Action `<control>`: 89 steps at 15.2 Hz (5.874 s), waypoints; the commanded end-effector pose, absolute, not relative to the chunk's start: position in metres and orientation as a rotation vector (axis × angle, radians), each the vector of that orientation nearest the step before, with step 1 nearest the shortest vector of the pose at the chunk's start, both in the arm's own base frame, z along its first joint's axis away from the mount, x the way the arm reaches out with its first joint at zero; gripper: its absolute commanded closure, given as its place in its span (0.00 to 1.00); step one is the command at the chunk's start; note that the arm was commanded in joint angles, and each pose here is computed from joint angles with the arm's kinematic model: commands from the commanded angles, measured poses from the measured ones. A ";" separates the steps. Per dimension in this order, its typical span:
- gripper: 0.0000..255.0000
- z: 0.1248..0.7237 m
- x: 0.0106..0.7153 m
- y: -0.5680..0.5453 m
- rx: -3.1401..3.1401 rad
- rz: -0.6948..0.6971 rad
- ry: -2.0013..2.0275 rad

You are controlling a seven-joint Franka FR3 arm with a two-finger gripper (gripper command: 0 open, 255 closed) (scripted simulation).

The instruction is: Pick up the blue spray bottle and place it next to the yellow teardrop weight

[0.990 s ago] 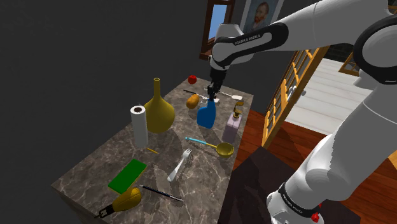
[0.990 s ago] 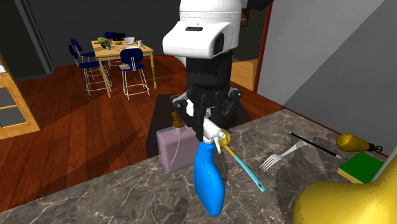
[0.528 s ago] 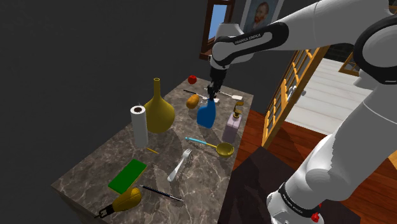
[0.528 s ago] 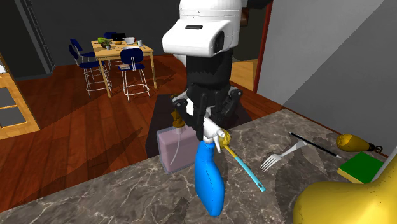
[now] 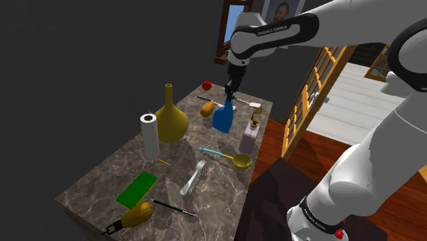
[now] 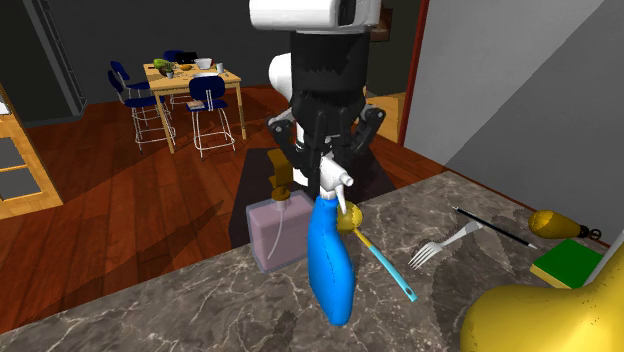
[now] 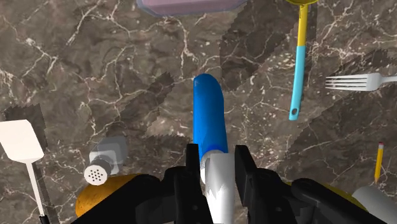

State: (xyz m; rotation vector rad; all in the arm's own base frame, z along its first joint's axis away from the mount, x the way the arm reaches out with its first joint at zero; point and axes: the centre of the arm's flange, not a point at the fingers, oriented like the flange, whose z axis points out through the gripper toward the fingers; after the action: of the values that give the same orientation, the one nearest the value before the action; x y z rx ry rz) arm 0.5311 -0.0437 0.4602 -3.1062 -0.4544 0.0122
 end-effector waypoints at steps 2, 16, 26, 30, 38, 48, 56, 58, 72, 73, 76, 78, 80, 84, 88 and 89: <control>1.00 0.477 0.531 -0.044 -3.106 0.012 -0.454; 1.00 0.551 0.531 -0.044 -3.106 0.012 -0.454; 1.00 0.604 0.531 -0.044 -3.106 0.012 -0.454; 1.00 0.625 0.531 -0.044 -3.106 0.012 -0.454; 1.00 0.667 0.531 -0.044 -3.106 0.012 -0.454; 1.00 0.720 0.531 -0.044 -3.106 0.012 -0.454; 1.00 0.734 0.503 0.016 -3.106 0.012 -0.454; 1.00 0.734 0.492 0.040 -3.106 0.012 -0.454; 1.00 0.735 0.415 0.208 -3.106 0.012 -0.454; 1.00 0.735 0.409 0.220 -3.106 0.012 -0.454; 1.00 0.735 0.392 0.256 -3.106 0.012 -0.454; 1.00 0.735 0.381 0.280 -3.106 0.012 -0.454; 1.00 0.735 0.370 0.304 -3.106 0.012 -0.454; 1.00 0.736 0.348 0.352 -3.106 0.012 -0.454; 1.00 0.736 0.326 0.400 -3.106 0.012 -0.454; 1.00 0.736 0.320 0.412 -3.106 0.012 -0.454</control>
State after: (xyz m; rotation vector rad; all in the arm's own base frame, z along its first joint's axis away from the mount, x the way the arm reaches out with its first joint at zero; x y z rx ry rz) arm 0.3275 0.4007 0.7379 -3.1058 -0.4598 0.0129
